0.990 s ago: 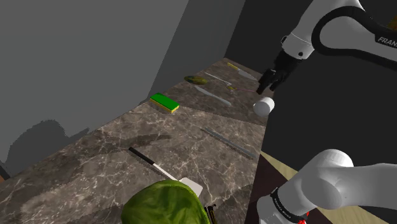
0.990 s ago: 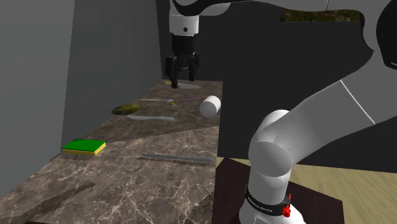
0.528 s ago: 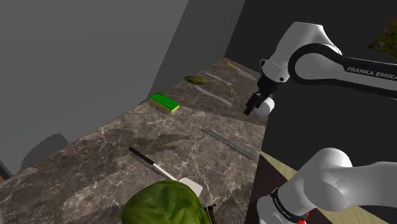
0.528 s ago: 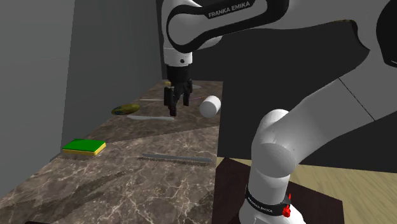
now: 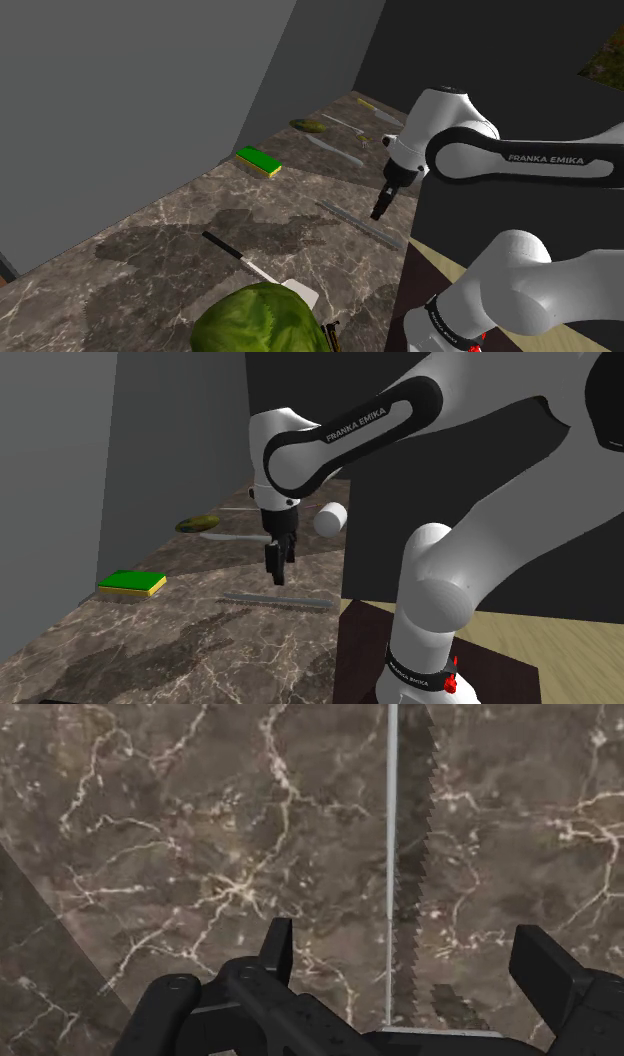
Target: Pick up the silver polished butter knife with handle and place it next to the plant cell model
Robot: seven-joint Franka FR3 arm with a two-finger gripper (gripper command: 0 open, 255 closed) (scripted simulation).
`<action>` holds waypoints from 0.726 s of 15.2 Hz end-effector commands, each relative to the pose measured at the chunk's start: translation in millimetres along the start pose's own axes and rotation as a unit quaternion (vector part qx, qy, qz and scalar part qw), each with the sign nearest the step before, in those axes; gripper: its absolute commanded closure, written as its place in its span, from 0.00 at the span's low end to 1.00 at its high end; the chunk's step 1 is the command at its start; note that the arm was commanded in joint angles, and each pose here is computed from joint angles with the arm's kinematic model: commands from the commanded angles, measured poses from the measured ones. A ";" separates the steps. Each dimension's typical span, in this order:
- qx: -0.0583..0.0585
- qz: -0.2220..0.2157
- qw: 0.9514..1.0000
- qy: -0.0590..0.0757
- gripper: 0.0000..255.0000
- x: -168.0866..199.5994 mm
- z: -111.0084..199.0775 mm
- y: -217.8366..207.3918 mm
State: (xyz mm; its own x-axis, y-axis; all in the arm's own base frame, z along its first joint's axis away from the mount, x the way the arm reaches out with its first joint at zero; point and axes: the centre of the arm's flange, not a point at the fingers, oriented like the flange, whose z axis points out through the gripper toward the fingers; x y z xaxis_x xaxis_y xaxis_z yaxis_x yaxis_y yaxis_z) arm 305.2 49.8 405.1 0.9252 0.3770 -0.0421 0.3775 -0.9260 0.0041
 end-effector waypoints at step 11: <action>0.002 -0.022 1.000 -0.005 0.00 -0.8 57.1 -4.3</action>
State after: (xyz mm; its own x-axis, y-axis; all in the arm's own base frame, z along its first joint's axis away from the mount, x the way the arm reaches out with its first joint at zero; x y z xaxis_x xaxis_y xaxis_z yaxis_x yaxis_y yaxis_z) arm 300.6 52.4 349.0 0.9070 0.4180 -0.0523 0.4184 -0.9083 -0.0031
